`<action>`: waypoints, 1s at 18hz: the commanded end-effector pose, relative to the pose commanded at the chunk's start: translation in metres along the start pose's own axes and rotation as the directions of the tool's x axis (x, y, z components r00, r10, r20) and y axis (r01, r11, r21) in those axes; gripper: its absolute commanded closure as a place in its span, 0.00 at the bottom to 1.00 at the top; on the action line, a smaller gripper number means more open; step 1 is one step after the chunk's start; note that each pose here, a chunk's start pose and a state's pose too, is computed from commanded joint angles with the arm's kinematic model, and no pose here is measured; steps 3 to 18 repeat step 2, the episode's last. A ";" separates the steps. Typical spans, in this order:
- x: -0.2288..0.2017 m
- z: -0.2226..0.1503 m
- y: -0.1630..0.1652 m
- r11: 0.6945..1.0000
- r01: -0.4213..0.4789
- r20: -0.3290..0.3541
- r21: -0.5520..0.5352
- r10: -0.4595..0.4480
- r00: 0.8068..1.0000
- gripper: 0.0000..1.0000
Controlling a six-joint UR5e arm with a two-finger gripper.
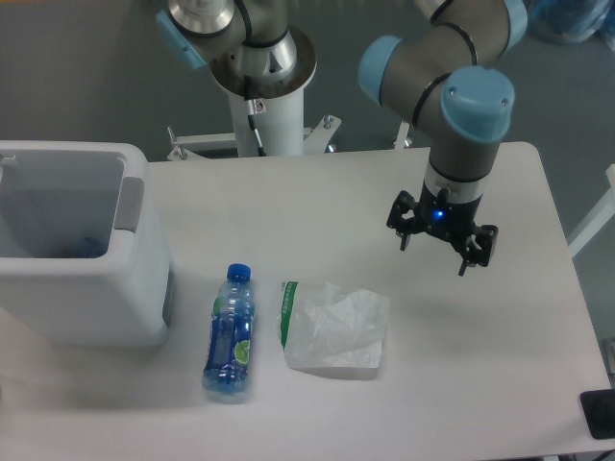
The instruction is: Open the trash can
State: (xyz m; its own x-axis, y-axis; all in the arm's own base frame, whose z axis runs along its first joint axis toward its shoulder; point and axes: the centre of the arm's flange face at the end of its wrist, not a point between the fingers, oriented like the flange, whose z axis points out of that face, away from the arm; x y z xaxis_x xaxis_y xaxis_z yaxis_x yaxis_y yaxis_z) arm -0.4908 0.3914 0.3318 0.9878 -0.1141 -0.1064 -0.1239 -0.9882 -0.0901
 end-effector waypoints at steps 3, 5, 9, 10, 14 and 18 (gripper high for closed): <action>0.000 0.001 0.000 1.000 0.003 -0.001 -0.002 -0.003 1.000 0.00; 0.000 0.001 0.000 1.000 0.003 -0.001 -0.002 -0.003 1.000 0.00; 0.000 0.001 0.000 1.000 0.003 -0.001 -0.002 -0.003 1.000 0.00; 0.000 0.001 0.000 1.000 0.003 -0.001 -0.002 -0.003 1.000 0.00; 0.000 0.001 0.000 1.000 0.003 -0.001 -0.002 -0.003 1.000 0.00; 0.000 0.001 0.000 1.000 0.003 -0.001 -0.002 -0.003 1.000 0.00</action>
